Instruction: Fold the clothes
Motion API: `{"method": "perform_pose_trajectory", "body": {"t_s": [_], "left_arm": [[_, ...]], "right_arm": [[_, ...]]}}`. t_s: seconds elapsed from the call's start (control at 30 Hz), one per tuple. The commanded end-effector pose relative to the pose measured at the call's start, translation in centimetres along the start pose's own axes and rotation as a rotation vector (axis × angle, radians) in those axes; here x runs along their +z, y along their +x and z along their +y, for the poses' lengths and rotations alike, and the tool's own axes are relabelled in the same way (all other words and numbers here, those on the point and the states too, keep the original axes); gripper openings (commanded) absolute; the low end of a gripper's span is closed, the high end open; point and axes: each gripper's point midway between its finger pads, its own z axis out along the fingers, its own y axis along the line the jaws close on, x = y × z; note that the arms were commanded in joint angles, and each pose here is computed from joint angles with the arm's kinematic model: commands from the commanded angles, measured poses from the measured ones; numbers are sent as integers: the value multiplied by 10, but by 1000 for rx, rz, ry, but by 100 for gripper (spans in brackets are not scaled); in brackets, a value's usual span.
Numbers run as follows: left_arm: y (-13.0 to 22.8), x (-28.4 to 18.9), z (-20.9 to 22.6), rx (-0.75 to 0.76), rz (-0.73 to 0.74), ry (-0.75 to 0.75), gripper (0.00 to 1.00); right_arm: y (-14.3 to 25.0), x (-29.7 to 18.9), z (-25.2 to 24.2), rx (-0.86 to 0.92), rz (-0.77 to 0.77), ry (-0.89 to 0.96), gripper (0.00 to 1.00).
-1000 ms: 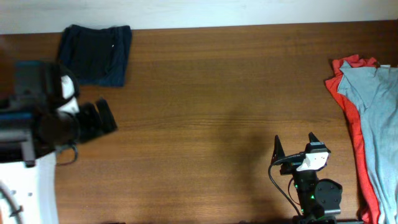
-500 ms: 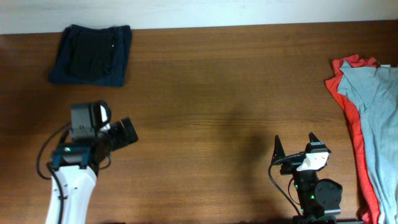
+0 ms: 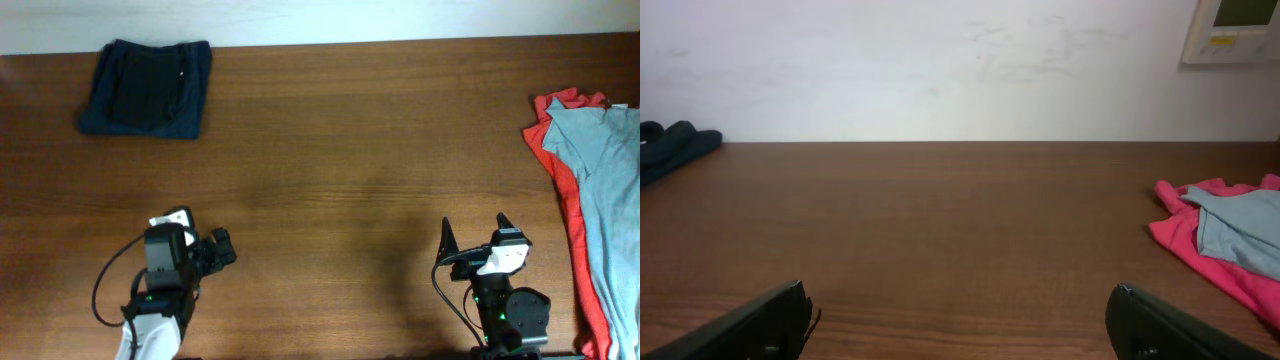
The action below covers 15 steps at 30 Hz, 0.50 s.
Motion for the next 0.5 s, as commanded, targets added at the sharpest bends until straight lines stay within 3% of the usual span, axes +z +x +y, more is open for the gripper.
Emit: {"method": "perform_pose_trajectory", "body": {"t_s": [0.0,0.47], "left_arm": [[7,-1,-1,10,-42,32,100],[19,-7,3,16,-139,62,99]], "right_arm": [[2,0,-4,12,4,18,99],[2,0,-4,12,4,18,99]]}}
